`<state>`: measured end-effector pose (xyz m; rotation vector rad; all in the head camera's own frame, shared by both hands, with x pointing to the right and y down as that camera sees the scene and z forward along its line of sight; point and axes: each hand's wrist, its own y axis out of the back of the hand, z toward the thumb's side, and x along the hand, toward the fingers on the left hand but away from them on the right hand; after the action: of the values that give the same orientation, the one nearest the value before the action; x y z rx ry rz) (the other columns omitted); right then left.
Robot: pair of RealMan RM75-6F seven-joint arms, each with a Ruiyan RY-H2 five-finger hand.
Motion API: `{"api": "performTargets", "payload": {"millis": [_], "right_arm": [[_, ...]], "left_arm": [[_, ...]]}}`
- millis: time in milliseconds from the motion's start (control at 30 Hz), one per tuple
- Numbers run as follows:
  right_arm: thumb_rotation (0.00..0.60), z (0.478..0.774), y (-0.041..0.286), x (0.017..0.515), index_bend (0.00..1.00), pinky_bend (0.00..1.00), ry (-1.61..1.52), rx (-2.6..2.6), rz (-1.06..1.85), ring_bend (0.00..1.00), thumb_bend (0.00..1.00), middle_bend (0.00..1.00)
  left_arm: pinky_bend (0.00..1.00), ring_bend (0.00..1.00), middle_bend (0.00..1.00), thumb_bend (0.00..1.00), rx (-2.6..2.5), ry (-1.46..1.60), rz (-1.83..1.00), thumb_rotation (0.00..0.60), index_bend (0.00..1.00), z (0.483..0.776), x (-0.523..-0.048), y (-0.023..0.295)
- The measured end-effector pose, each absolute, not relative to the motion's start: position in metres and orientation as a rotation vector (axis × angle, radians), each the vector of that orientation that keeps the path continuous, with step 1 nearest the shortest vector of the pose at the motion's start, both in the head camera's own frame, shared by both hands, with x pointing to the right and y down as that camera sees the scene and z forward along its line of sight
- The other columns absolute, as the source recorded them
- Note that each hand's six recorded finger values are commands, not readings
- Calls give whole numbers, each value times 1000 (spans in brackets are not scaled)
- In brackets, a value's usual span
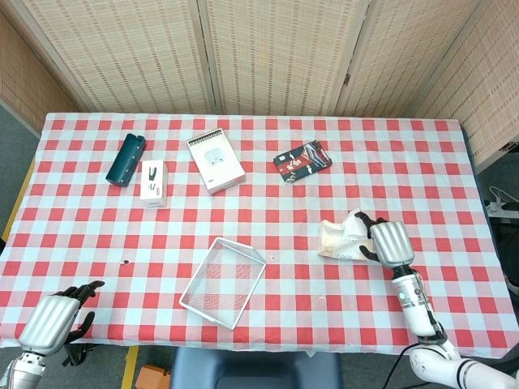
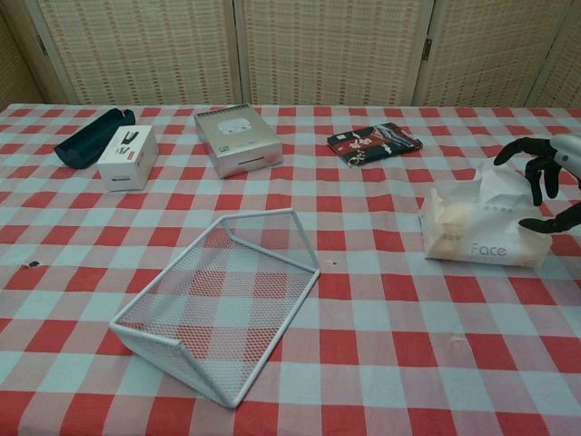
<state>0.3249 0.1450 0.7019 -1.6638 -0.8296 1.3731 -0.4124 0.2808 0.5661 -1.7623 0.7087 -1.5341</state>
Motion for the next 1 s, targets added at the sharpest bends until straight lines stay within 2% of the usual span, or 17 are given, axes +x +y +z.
{"api": "performTargets", "payload": {"millis": [100, 200, 500, 567, 667, 767, 1000], "right_arm": [[600, 705, 144, 322, 504, 965, -838, -1663, 1362, 563, 206, 634], [600, 706, 144, 322, 557, 968, -840, -1657, 1358, 568, 240, 640], [600, 703, 143, 325, 640, 970, -850, -1652, 1352, 587, 253, 654], [600, 702, 143, 325, 663, 971, -848, -1642, 1348, 592, 306, 659], [600, 702, 141, 326, 689, 971, -843, -1631, 1349, 597, 447, 661], [600, 702, 138, 327, 711, 972, -840, -1617, 1352, 601, 520, 661], [600, 689, 131, 323, 719, 972, -847, -1602, 1319, 602, 534, 661]], "left_arm": [[584, 384, 381, 469, -1764, 707, -1533, 600, 234, 566, -412, 281], [584, 384, 381, 469, -1766, 705, -1533, 600, 234, 567, -412, 281], [584, 384, 381, 470, -1768, 692, -1542, 600, 234, 570, -411, 282], [585, 384, 381, 469, -1767, 693, -1544, 600, 234, 570, -411, 282], [585, 384, 381, 471, -1767, 692, -1543, 600, 234, 570, -411, 282], [585, 384, 381, 471, -1769, 691, -1542, 600, 234, 570, -411, 282], [585, 384, 381, 471, -1773, 688, -1547, 600, 234, 571, -411, 282]]}}
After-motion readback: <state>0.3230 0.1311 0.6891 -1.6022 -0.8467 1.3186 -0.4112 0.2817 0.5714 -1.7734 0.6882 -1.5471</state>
